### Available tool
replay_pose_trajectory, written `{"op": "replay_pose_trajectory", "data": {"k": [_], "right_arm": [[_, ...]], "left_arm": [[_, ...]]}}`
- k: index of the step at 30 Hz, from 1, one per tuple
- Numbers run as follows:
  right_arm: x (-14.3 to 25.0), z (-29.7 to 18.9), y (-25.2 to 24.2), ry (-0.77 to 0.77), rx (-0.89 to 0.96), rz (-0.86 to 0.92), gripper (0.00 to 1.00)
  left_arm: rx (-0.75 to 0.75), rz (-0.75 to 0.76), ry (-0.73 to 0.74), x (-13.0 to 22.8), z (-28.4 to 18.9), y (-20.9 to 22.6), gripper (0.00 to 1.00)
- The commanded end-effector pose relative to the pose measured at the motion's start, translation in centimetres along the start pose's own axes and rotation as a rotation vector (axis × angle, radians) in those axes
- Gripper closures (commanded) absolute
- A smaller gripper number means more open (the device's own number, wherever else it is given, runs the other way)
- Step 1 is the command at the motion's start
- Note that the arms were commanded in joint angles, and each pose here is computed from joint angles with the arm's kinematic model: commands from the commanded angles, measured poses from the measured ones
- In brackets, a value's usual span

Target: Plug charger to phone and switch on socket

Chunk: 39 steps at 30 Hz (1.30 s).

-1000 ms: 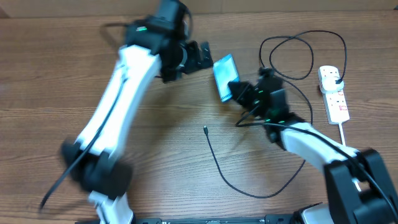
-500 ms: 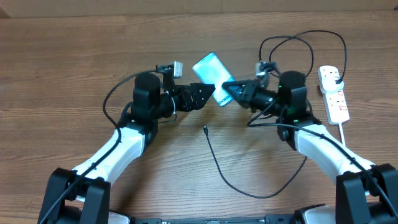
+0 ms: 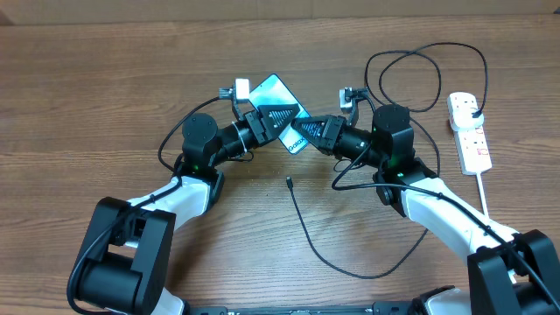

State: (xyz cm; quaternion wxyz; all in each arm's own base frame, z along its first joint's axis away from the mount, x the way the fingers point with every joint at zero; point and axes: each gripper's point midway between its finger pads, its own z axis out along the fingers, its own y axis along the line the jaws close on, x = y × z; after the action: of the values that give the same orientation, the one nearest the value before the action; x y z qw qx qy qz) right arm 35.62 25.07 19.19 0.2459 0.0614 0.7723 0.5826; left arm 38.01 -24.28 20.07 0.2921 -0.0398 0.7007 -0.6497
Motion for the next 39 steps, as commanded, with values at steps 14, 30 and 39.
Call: {"op": "replay_pose_trajectory", "data": {"k": [14, 30, 39], "right_arm": [[-0.6, -3.0, -0.7, 0.011, 0.084, -0.212, 0.00], [7.9, -5.3, -6.6, 0.138, 0.711, -0.559, 0.00], [9.9, -4.0, -10.7, 0.232, 0.828, -0.599, 0.05]], "left_arm": [[-0.132, -0.429, 0.085, -1.2, -5.6, 4.9, 0.96], [-0.092, -0.384, 0.277, 1.6, -4.3, 11.4, 0.96], [-0.059, -0.329, 0.268, -1.0, -3.2, 10.0, 0.96]]}}
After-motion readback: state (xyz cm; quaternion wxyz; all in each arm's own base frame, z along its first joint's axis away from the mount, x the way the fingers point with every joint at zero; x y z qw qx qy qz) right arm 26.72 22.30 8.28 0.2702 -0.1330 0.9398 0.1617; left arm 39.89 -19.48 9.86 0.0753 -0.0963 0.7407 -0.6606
